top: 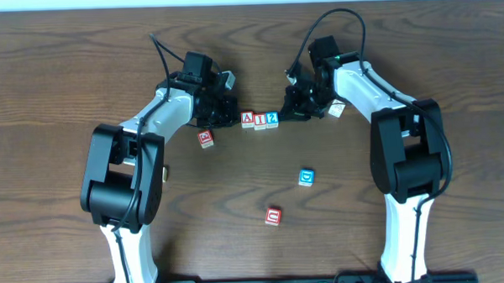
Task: Spell out Ai2
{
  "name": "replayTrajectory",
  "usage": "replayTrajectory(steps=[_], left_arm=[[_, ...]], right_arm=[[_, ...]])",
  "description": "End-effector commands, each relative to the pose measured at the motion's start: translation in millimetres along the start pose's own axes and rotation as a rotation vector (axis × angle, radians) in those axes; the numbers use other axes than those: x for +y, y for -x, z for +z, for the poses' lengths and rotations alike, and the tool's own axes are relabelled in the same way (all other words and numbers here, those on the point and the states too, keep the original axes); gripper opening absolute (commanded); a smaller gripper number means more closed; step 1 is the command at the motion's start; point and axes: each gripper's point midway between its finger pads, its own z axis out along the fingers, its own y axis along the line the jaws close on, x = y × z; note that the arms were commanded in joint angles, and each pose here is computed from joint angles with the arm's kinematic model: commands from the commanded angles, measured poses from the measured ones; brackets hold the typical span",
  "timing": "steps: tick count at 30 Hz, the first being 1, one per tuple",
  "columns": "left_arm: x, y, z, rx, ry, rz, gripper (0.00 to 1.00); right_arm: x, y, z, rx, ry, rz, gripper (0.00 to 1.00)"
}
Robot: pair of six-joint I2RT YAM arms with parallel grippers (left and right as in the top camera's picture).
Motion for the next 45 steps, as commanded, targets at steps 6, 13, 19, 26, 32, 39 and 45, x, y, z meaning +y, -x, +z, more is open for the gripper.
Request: replayTrajectory(steps=[6, 13, 19, 26, 32, 39, 45], left_arm=[[-2, -12, 9, 0.045, -0.017, 0.045, 0.06], [3, -17, 8, 0.063, 0.001, 0.059, 0.06], [13, -14, 5, 0.052, 0.031, 0.062, 0.06], [16, -11, 3, 0.045, 0.032, 0.057, 0.06], [15, -9, 3, 0.037, 0.031, 0.061, 0.06], [16, -8, 3, 0.033, 0.032, 0.063, 0.06], [19, -7, 2, 0.031, 0.051, 0.074, 0.06]], right_arm=[[3, -2, 2, 0.003, -0.001, 0.006, 0.01], [2, -1, 2, 0.000, -0.007, 0.012, 0.01], [-1, 0, 2, -0.003, -0.023, 0.013, 0.01], [4, -6, 6, 0.017, -0.025, 0.008, 0.01], [8, -9, 8, 0.026, -0.026, 0.000, 0.01], [5, -9, 8, 0.027, -0.039, 0.003, 0.01], [-3, -7, 6, 0.015, -0.071, 0.010, 0.01]])
